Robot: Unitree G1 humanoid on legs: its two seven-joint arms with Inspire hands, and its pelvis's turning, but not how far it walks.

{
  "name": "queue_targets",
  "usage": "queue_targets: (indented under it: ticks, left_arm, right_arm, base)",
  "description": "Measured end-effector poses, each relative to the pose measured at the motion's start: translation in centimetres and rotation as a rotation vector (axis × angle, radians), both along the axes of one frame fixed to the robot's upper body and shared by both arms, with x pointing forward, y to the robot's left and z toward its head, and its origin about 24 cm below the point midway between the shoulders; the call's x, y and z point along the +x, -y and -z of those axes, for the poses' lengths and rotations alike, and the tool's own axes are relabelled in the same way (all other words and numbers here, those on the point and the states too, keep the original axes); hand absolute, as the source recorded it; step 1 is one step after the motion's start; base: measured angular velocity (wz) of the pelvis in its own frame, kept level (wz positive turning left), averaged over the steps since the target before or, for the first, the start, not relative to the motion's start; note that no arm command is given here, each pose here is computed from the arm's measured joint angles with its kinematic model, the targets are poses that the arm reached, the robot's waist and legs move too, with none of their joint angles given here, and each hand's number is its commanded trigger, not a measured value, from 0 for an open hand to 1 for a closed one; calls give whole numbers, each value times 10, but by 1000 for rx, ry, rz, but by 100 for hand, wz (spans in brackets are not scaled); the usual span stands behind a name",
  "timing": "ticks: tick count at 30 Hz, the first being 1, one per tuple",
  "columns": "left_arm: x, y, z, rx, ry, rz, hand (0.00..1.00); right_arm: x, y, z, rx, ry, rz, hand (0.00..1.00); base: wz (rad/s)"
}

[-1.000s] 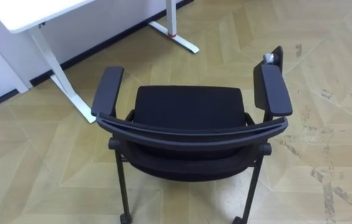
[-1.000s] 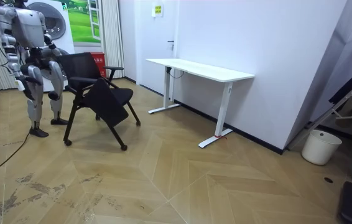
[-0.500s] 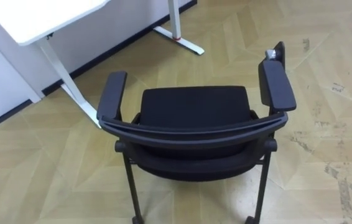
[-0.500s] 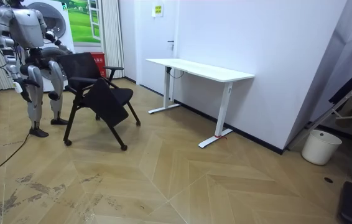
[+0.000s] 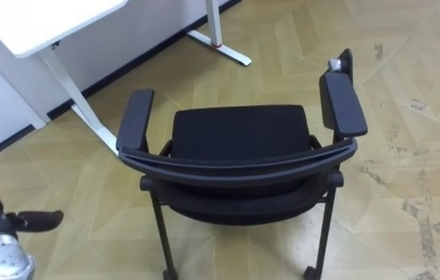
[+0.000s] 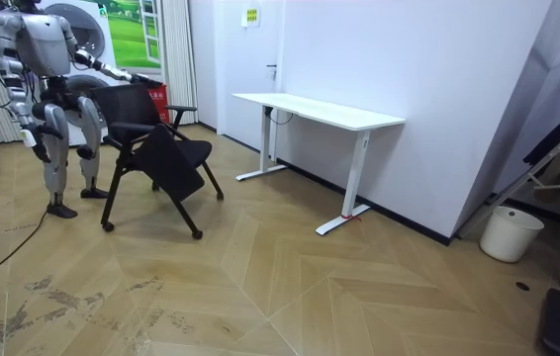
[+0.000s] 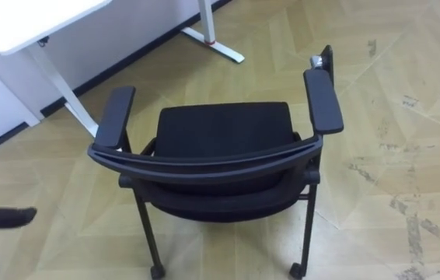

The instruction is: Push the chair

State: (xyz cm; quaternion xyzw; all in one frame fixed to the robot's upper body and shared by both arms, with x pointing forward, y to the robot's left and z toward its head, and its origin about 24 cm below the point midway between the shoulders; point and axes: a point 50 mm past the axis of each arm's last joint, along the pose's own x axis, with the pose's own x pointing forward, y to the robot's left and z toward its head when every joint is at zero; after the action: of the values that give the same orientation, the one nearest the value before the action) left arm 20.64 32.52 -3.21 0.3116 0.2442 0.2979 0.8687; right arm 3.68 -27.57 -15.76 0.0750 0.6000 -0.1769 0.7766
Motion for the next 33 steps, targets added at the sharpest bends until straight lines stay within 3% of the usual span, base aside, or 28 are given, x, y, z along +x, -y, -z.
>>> queue_targets:
  ticks: [8,15,22,29,33]
  left_arm:
    - [23,28,-17,168,-25,210,0]
    - [41,54,-47,307,44,365,0]
    - [48,75,-48,293,6,510,0]
    - [49,92,-37,254,-156,714,0]
    - [52,89,-51,263,-199,796,0]
  right_arm:
    - [5,-8,2,19,0,-40,0]
    - [3,-8,2,22,-9,-40,0]
    - [6,-9,2,23,-8,-58,0]
    - [17,-4,0,5,8,-99,0]
    - [19,-3,-1,-5,15,-115,0]
  base:
    - [0]
    - [0]
    - [0]
    - [0]
    - [-1]
